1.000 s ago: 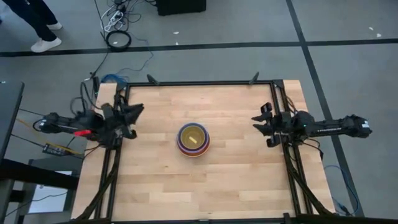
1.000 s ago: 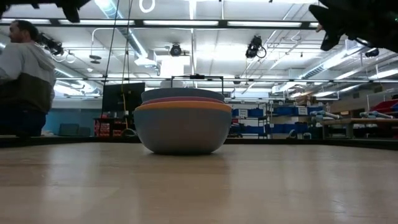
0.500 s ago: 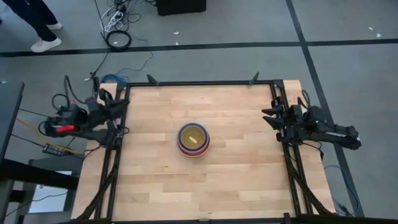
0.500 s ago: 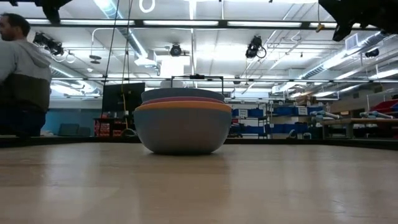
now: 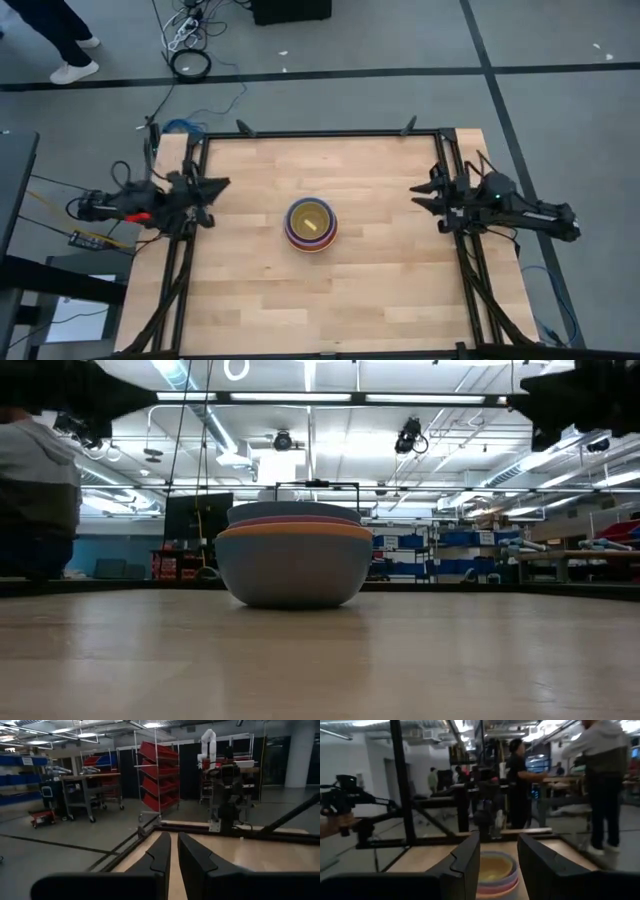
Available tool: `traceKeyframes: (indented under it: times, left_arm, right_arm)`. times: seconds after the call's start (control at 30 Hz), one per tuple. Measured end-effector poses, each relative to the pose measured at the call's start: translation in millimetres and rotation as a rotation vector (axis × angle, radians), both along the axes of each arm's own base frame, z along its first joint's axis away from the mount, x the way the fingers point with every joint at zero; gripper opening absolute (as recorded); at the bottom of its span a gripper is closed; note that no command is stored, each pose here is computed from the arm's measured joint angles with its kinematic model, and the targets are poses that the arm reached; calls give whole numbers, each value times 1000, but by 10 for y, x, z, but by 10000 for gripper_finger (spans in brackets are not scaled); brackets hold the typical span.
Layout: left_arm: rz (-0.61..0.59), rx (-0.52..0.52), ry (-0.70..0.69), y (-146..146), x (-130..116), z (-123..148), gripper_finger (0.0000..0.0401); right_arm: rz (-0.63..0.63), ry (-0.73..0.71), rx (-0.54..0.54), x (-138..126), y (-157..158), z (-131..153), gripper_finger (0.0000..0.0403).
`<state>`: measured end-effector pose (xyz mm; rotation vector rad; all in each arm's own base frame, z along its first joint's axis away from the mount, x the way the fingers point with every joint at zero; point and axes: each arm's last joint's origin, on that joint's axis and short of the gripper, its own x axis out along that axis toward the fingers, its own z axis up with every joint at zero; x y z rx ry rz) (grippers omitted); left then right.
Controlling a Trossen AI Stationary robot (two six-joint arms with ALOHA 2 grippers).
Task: Nest bowls inside each other
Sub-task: Return to Home Position
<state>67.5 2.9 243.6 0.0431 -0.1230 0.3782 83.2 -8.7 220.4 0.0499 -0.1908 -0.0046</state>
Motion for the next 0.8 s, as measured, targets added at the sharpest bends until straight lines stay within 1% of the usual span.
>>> traceKeyframes:
  times: [0.13, 0.27, 0.37, 0.47, 0.6, 0.73, 0.8]
  left_arm:
    - [-2, 5, -10, -28, 143, -288, 41]
    - [3, 26, -20, -42, 218, -492, 41]
    - [11, 28, 22, -47, 256, -652, 41]
    - [24, 8, 67, -42, 260, -704, 41]
    - [37, 19, 79, -39, 259, -711, 41]
    - [54, 27, 68, -35, 256, -696, 41]
    - [55, 25, 61, -34, 255, -690, 41]
  right_arm:
    - [32, 36, 16, 67, -1, -196, 122]
    - [42, 63, 19, 111, -5, -359, 123]
    - [38, 86, 6, 130, -9, -441, 122]
    - [33, 107, -1, 139, -11, -461, 122]
    - [15, 110, -16, 140, -15, -463, 123]
    - [7, 110, 26, 140, -19, -465, 121]
    - [8, 109, 31, 141, -19, -463, 122]
